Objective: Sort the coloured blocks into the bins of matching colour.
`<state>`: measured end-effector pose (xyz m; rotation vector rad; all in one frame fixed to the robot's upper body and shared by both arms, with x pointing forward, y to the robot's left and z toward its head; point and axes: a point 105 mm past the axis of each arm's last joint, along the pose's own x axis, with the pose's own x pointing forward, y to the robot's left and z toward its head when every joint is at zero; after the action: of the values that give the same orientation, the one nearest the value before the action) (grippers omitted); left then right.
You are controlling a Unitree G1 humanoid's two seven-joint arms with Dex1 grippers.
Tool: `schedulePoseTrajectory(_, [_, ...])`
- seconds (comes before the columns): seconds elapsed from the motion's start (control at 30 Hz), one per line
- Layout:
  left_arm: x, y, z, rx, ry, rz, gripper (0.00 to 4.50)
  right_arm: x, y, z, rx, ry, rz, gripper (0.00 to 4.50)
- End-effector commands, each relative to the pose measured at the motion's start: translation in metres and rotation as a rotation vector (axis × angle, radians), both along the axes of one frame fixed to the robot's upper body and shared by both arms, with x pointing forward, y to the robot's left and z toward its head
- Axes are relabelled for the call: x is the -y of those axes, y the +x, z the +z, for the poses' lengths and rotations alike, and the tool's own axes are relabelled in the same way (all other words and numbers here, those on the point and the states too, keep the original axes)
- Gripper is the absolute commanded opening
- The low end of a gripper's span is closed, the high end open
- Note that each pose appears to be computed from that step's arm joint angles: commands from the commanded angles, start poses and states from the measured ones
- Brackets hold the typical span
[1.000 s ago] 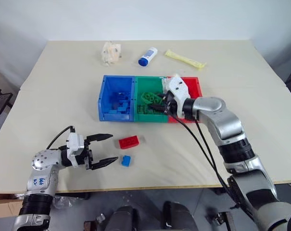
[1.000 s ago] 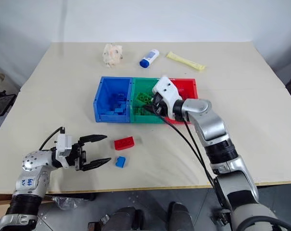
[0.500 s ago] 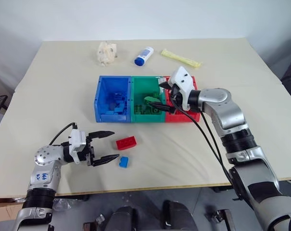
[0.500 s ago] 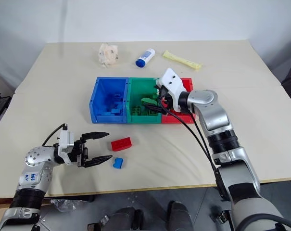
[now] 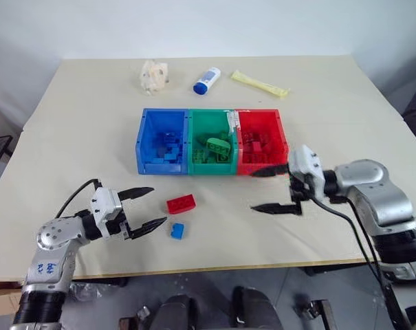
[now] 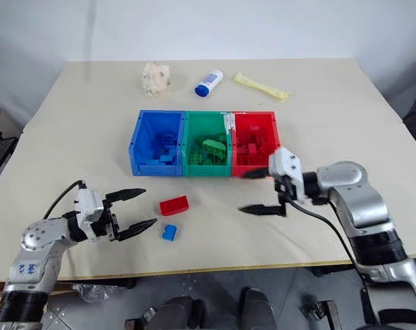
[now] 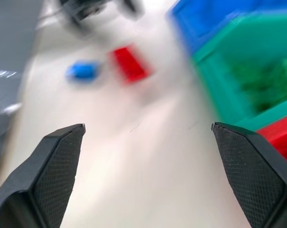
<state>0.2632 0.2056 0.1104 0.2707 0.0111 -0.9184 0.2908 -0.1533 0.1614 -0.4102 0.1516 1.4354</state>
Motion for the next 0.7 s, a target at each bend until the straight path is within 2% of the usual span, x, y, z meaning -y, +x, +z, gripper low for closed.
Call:
schedulePoseTrajectory(0.03, [-0.007,-0.008,0.008,0.011,0.028,0.075,4.50,0.011,-0.001,0.013,0.045,0.042,0.006,4.47])
schedulePoseTrajectory(0.23, [-0.023,-0.039,0.003,-0.043,0.005,0.211,4.50,0.023,0.008,0.010,0.038,0.036,-0.059,4.47])
schedulePoseTrajectory(0.37, [-0.028,-0.044,0.005,-0.041,0.003,0.232,4.50,0.022,0.015,0.012,0.051,0.040,-0.064,4.47])
schedulePoseTrajectory(0.53, [-0.014,-0.031,0.014,-0.030,0.020,0.208,4.50,0.017,0.021,0.013,0.066,0.047,-0.065,4.47])
schedulePoseTrajectory(0.7, [0.019,-0.014,0.012,-0.084,0.011,0.118,4.50,0.009,0.020,0.012,0.084,0.067,-0.071,4.47])
